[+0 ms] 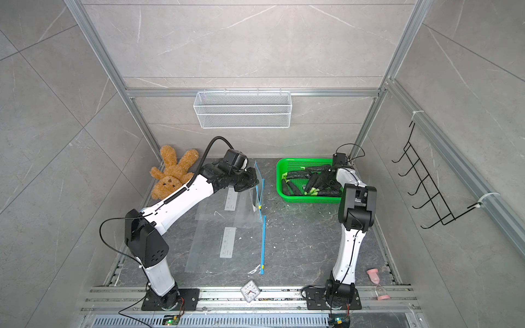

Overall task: Place the eggplant in a zip-top bag and seal the zipper
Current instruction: Pick up the eggplant from the basket.

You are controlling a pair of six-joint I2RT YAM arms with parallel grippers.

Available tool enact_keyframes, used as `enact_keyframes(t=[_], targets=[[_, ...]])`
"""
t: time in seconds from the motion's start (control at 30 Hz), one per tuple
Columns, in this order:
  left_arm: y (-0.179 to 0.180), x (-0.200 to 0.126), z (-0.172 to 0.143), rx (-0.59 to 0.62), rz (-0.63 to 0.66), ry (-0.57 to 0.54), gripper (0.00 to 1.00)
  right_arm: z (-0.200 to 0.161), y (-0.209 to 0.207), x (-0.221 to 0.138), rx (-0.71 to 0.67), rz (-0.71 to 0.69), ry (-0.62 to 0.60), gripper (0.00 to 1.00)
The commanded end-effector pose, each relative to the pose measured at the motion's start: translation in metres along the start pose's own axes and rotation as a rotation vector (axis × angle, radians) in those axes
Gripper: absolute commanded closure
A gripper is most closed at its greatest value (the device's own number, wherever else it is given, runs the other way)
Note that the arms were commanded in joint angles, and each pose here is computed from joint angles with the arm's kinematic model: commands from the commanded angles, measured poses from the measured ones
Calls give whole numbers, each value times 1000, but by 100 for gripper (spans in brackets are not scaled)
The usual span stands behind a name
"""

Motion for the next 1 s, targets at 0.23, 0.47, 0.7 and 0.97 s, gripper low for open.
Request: enact_keyframes(t=[0.23, 0.47, 0.7, 0.97], targets=[[-14, -13, 12, 8, -55, -35, 100, -1, -6, -15, -1, 0, -47, 74], [-14, -17, 13, 11, -52, -37, 100, 16, 10, -73, -21, 84, -148, 81], [-13, -21, 12, 11, -50, -44, 100, 14, 16, -114, -39, 153, -189, 82], [-16, -25, 14, 21, -53, -50, 100, -19, 43, -201, -159, 343, -256, 85]])
Point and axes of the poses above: each gripper's point midway between its finger pads, its own x axis out along the fingers, its own y axis along the line the jaws close on, z = x × y, the point moved 2 cm from there along -x, back along the fingers, and after that the axes turned 7 degrees about x, right-handed, at the moved point
